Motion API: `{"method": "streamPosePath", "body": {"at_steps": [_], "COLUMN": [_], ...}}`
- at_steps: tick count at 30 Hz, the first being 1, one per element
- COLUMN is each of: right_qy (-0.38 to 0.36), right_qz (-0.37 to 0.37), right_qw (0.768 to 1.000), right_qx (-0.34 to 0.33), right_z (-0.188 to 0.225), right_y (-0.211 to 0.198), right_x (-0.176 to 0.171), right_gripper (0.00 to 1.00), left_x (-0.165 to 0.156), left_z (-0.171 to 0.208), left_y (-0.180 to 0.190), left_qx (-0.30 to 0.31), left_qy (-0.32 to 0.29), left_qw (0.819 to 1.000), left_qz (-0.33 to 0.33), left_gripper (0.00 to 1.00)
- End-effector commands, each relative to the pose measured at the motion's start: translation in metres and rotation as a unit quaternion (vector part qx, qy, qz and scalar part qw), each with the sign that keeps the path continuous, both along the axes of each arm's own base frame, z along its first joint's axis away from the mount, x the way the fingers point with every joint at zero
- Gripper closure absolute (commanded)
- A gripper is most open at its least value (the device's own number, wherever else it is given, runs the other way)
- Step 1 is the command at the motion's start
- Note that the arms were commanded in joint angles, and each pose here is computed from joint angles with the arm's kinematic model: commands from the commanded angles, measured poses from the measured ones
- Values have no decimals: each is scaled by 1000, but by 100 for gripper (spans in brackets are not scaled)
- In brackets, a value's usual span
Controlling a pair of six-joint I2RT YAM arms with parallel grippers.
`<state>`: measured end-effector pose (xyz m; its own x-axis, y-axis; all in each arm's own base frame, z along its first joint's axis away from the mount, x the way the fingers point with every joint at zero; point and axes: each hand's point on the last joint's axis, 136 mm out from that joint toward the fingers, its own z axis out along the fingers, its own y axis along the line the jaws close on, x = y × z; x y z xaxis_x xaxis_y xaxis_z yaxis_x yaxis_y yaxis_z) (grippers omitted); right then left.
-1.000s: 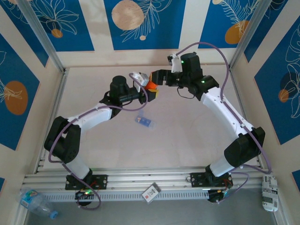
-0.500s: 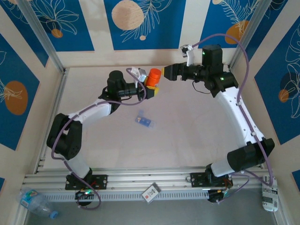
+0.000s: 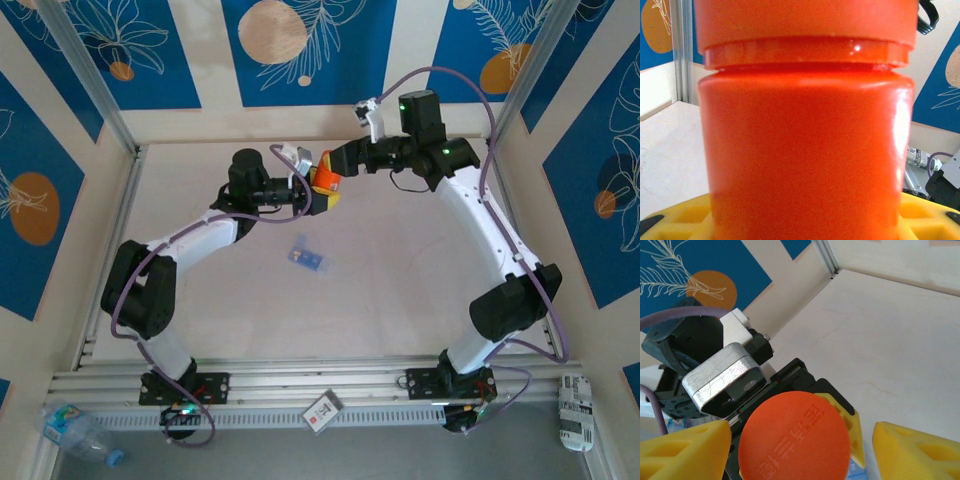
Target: Sort the pills into containers
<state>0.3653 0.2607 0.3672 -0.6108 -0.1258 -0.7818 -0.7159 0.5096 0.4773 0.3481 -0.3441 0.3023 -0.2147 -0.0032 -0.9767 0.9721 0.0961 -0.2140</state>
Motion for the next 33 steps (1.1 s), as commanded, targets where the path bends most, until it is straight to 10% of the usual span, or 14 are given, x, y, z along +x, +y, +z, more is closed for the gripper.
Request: {"method": "streamPosePath", "body": {"at_steps": [1,8,33], "right_qy": [-1,20,87], "right_qz": [13,15,-246], "right_qw": [1000,1000,965], "right_qx": [1,-7,-5], "right_z": [6,-8,-86], "right_y": [2,6,11], "right_x": [-5,-8,14], "right_gripper": [34,58,66], "left_x": [-2,-1,13], "left_z": [17,18,39], "left_y": [0,1,-12], "left_qx": [-17,-19,-27], "left_qy": [-21,-21,-133], "left_qw": [999,999,973], "left_qz": [-18,-16,185], "left_gripper": [100,100,100]}}
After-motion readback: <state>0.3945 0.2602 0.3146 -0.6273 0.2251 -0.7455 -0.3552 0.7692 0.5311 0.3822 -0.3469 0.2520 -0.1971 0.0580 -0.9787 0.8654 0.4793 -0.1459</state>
